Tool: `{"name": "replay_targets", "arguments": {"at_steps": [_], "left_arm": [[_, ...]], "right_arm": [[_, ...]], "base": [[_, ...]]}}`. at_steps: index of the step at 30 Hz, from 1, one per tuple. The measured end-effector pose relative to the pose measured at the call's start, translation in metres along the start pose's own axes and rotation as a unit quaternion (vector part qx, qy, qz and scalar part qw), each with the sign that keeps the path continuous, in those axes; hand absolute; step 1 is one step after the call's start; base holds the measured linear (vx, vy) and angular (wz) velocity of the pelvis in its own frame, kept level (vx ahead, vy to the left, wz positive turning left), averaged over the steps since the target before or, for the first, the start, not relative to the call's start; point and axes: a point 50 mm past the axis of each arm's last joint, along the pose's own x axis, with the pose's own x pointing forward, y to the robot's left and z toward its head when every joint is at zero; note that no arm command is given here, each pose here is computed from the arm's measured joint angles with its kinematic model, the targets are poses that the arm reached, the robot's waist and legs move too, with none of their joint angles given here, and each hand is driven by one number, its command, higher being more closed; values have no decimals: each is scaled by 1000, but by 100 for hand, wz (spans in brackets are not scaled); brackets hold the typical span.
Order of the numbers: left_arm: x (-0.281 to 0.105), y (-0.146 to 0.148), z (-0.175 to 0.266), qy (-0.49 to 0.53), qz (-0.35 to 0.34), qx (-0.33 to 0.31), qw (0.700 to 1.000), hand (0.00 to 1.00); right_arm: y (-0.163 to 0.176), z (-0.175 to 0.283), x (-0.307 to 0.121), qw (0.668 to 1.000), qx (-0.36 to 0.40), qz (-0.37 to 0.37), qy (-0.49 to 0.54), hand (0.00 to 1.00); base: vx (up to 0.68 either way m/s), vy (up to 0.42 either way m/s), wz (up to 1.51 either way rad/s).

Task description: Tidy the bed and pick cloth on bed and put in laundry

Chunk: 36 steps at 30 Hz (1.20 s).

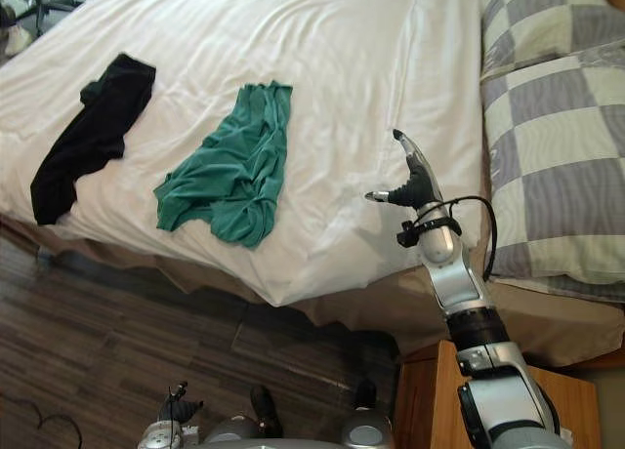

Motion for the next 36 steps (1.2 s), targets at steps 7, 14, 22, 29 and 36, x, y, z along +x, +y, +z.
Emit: {"name": "replay_targets", "arguments": {"at_steps": [7,14,22,29,36], "left_arm": [[6,-9,30,-50,-7,8,999,0],[4,-29,53,-103,-40,15,994,0],[1,-39,75,-151,-60,25,986,0],[1,-42,76,-160,-63,60,983,0],[3,-37,63,-129,-53,84,987,0]], "right_arm": [[-27,15,33,999,-43,-20,-16,0],[-36,-18,37,995,-79,-15,63,0],[-48,-24,49,986,-137,-17,93,100],[-33,-44,16,990,-87,-30,106,100],[25,-78,-80,984,35,-30,173,100]], "base": [[-58,15,8],[26,-5,3],[54,-38,2],[46,-62,4],[56,-65,-16]]}}
